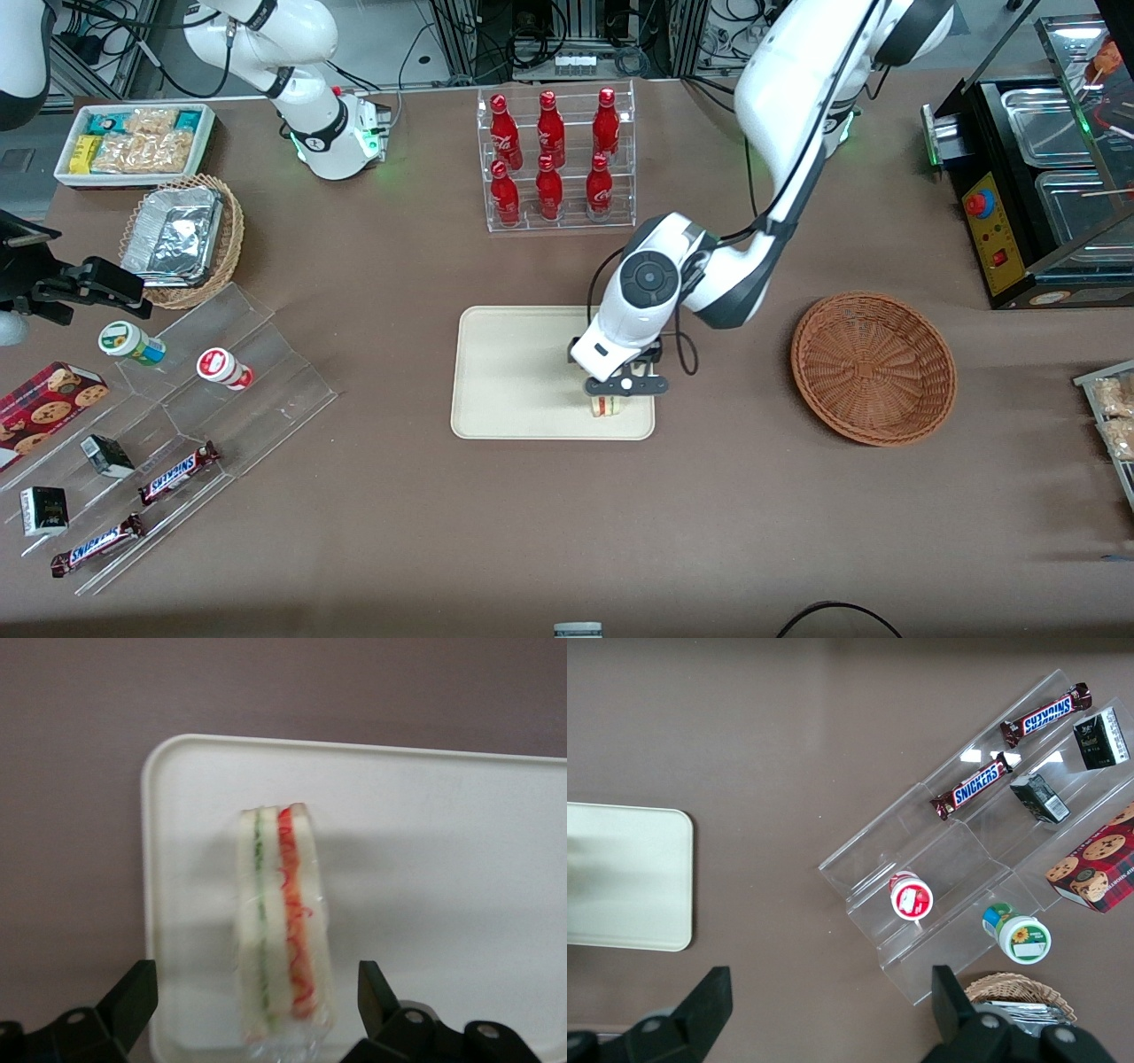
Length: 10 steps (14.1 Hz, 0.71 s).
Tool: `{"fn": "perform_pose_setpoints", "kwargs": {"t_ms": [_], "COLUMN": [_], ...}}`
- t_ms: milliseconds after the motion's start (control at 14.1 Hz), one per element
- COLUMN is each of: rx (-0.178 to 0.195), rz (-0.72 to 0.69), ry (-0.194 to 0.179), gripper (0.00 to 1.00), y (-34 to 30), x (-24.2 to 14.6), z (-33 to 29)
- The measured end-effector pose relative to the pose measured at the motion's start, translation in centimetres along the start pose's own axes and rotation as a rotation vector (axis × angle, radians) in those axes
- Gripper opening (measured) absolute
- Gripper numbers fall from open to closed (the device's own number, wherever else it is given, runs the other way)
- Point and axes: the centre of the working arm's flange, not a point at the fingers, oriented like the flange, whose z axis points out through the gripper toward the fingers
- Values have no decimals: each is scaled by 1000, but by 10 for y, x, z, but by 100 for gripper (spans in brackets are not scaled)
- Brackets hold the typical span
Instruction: Place sandwich from basket to tray
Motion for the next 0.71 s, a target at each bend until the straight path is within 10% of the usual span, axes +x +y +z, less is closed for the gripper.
{"fn": "perform_pose_setpoints", "kwargs": {"t_ms": [708], "rx": [80], "rz": [-44], "ry": [-29], "gripper": [100], "y": [-203], "x": [35], "z": [-224]}}
